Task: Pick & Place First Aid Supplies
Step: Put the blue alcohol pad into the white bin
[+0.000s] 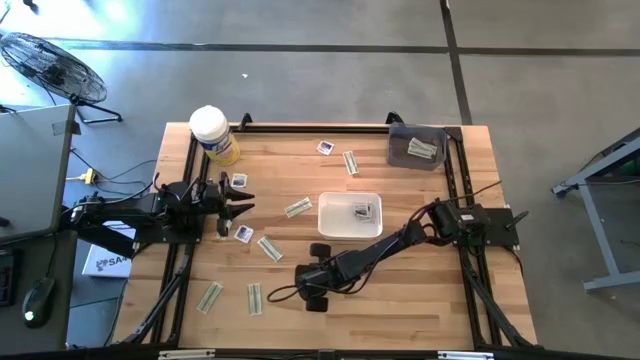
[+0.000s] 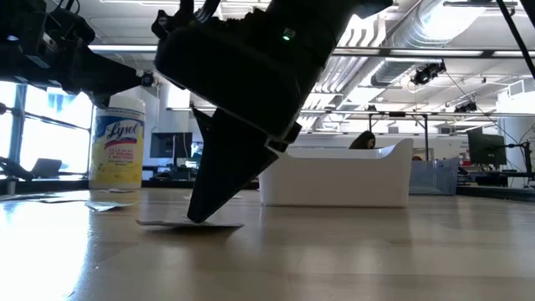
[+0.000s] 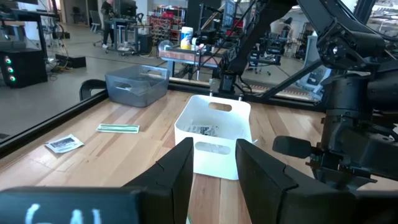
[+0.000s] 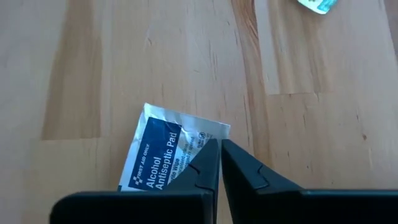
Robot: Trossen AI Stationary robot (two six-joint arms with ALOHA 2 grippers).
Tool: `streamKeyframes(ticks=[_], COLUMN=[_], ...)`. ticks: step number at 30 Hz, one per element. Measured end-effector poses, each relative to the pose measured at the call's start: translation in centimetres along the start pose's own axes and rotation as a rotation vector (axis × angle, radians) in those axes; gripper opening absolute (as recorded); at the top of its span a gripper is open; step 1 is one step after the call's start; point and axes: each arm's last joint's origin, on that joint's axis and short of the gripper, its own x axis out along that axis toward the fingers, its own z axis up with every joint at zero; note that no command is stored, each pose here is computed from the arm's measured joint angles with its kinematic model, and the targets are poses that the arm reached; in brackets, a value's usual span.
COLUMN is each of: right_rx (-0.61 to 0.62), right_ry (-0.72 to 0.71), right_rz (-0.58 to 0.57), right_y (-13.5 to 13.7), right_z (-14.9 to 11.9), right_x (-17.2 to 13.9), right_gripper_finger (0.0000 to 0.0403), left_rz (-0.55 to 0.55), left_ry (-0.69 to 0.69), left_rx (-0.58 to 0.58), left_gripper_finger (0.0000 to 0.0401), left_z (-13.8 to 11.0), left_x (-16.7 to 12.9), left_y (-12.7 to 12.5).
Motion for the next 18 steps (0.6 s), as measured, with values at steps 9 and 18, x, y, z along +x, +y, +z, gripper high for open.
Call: streamKeyframes(ticks=[9, 18], right_rx=[-0.017, -0.043], right_ry=[-0.038, 0.065], right_rz=[-0.017, -0.039], right_y=[0.4, 1.2], right_z=[0.6, -1.2], right_x=[-2.2, -1.7], right_gripper_finger=[0.0061, 0.0085], left_rz=[0.000, 0.000], left_ry=[0.000, 0.000], left_rx=[0.000, 0.000], left_gripper_finger=[0.0119, 0.0119], left_z=[0.0, 0.0], left_x=[0.0, 0.0], left_y=[0.0, 0.0])
